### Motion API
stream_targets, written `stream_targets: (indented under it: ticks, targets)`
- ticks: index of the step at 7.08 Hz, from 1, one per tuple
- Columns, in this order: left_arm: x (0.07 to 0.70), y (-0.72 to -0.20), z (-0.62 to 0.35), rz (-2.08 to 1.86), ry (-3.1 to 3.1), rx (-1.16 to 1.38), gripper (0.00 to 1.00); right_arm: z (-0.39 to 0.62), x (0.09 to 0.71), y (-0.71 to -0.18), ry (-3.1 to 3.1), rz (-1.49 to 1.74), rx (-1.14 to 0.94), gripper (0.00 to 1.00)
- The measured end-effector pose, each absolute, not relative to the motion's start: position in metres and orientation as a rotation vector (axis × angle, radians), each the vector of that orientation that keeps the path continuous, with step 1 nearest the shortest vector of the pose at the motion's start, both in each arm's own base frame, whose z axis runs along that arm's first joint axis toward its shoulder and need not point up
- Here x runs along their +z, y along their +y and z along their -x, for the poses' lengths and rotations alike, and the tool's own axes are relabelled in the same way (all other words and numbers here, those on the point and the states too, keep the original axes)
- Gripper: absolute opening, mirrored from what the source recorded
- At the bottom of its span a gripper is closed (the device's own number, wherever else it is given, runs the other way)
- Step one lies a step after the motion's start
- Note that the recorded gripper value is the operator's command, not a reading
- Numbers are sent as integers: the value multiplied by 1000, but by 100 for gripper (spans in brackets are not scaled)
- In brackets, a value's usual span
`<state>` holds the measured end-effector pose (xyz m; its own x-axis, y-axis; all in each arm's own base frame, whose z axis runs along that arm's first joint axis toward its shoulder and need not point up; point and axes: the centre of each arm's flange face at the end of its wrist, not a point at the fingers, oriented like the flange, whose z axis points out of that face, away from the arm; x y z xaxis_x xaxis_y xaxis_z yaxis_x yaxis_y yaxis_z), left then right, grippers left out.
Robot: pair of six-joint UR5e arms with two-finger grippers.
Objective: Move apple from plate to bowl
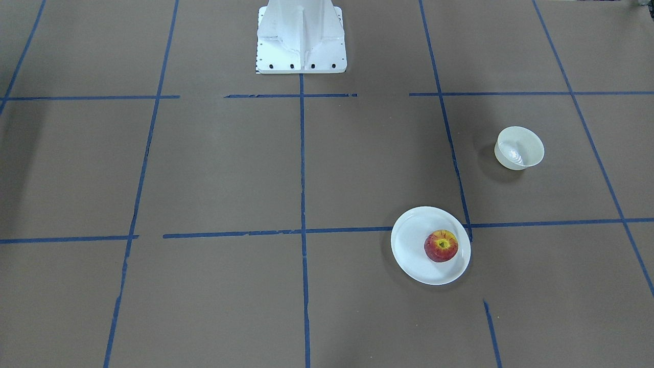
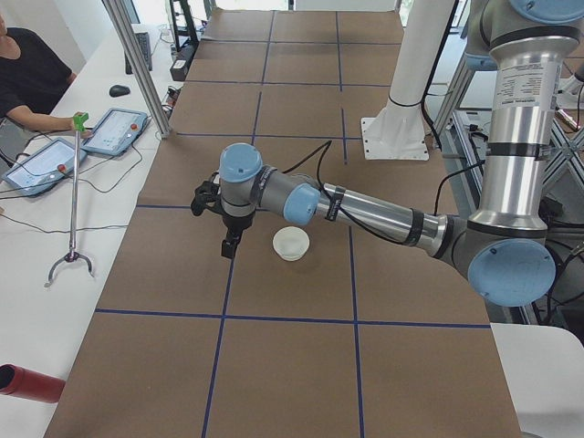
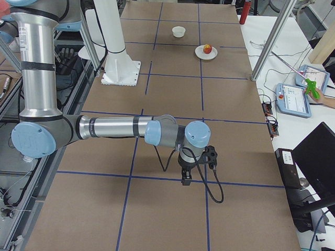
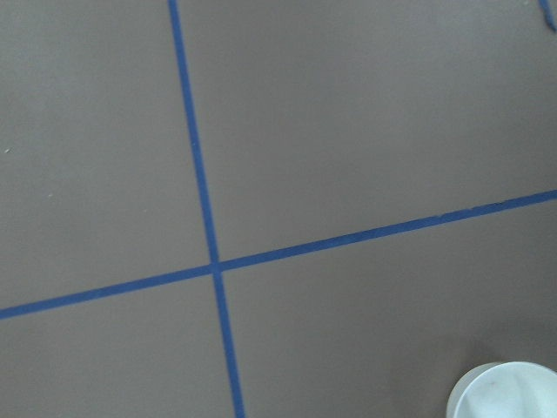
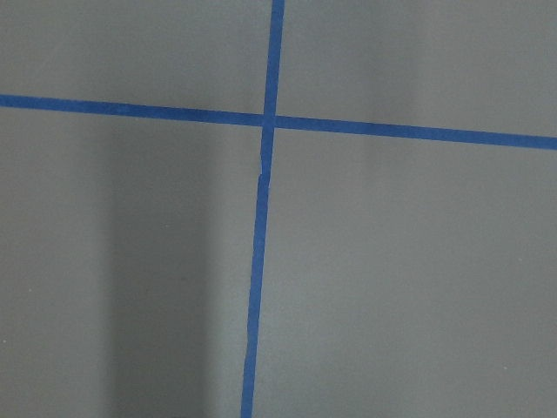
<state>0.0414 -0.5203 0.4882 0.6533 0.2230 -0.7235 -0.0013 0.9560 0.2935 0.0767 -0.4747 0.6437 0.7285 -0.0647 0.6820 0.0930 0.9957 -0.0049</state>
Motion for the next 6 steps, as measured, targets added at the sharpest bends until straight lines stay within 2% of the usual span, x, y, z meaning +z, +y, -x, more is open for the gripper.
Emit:
stream_targets:
  ticks: [3, 6]
  targets:
    - [397, -542, -188, -194, 944, 46, 100, -77, 644, -475, -750, 40, -87, 100]
    - [351, -571, -303, -141, 909, 36, 100, -77, 644, -474, -750, 40, -87, 100]
